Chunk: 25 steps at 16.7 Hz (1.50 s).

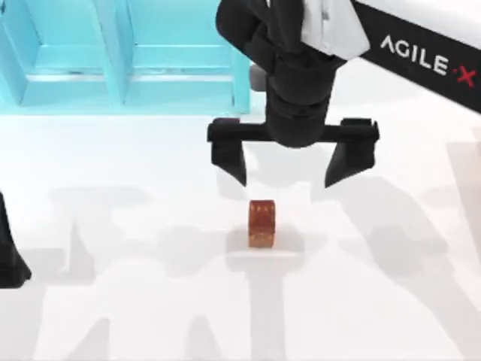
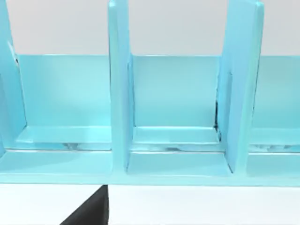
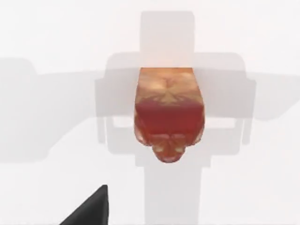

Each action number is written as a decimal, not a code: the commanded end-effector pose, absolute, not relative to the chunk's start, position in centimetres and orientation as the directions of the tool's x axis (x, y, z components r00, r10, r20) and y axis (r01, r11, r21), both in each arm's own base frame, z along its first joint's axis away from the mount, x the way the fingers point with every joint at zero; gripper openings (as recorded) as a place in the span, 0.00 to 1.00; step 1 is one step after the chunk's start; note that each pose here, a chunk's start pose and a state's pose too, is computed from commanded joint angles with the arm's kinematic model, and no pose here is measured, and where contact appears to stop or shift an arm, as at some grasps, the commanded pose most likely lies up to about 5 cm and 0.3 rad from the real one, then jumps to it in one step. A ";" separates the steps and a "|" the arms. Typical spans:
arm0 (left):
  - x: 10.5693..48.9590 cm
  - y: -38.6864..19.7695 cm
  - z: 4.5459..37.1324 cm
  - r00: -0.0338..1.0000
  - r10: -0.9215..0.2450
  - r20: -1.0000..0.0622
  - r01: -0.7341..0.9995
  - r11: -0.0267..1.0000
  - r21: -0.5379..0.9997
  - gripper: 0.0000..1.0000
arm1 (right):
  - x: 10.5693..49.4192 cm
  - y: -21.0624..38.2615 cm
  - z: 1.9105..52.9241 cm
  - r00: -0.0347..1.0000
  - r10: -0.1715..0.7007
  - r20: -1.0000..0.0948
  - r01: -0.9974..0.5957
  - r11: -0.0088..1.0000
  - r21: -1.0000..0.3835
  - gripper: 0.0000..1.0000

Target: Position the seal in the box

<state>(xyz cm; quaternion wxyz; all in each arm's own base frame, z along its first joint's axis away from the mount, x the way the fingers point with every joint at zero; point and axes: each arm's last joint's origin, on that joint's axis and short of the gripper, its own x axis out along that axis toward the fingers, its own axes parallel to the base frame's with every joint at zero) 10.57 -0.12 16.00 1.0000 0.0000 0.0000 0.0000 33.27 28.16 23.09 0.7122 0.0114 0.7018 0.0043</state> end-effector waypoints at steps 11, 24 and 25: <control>10.6 -0.1 16.0 1.000 0.000 0.000 0.000 1.000 0.000 1.00 | 33.5 30.7 22.1 0.001 0.002 -1.000 0.013 1.000 0.002 1.00; 10.6 -0.1 16.0 1.000 0.000 0.000 0.000 1.000 0.000 1.00 | 33.4 30.8 12.2 0.000 0.000 -1.000 0.010 1.000 0.000 1.00; 10.6 -0.1 16.0 1.000 0.000 0.000 0.000 1.000 0.000 1.00 | 33.4 30.8 12.2 0.000 0.000 -1.000 0.010 1.000 0.000 1.00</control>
